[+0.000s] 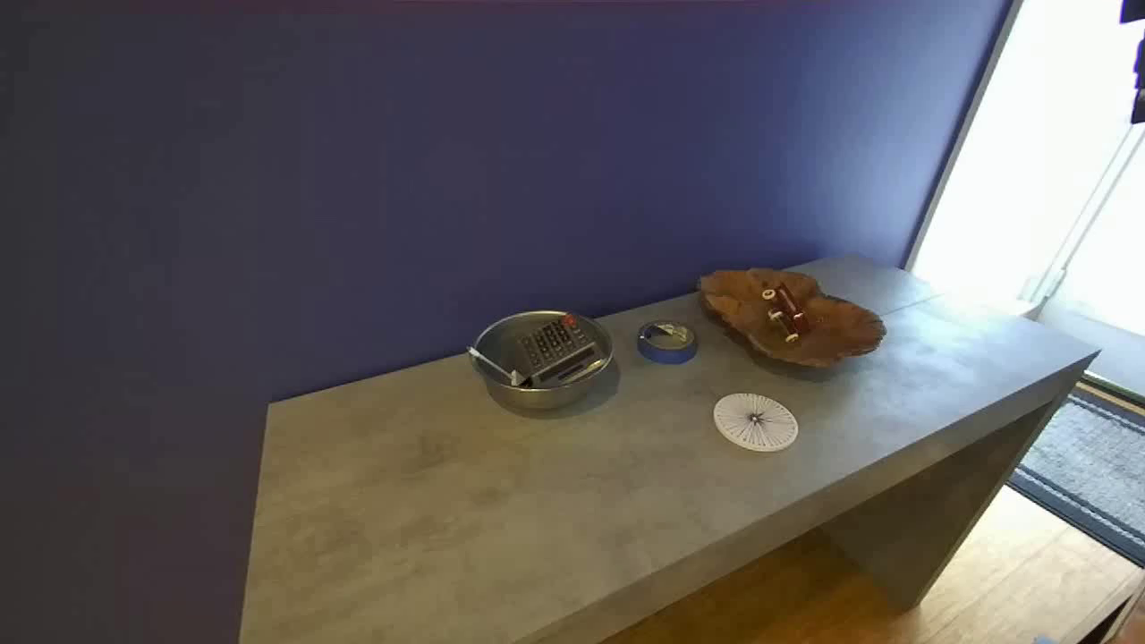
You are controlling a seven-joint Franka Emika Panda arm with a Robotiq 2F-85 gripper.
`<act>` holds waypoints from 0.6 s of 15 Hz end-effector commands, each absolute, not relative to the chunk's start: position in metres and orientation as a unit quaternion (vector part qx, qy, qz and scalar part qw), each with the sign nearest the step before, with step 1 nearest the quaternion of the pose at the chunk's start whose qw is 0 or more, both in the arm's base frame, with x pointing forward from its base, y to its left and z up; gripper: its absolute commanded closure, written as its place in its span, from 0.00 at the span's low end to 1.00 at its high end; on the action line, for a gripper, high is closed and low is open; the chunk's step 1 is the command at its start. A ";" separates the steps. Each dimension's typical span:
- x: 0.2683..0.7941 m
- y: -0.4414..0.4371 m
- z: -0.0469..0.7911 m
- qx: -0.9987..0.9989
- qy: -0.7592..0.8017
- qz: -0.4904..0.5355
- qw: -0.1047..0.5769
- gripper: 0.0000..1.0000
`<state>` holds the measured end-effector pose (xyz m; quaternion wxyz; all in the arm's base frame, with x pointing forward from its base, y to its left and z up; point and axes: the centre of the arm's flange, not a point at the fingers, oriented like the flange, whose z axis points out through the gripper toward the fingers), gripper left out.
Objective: Put the red wagon on the table
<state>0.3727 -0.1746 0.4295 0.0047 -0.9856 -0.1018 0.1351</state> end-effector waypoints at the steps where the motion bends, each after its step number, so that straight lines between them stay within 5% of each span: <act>1: 0.373 -0.175 0.429 -0.986 -0.102 0.135 0.005 0.00; 5: 0.373 -0.175 0.429 -0.986 -0.102 0.135 0.005 0.00; 9: 0.443 -0.150 0.379 -0.964 -0.201 0.170 0.046 0.00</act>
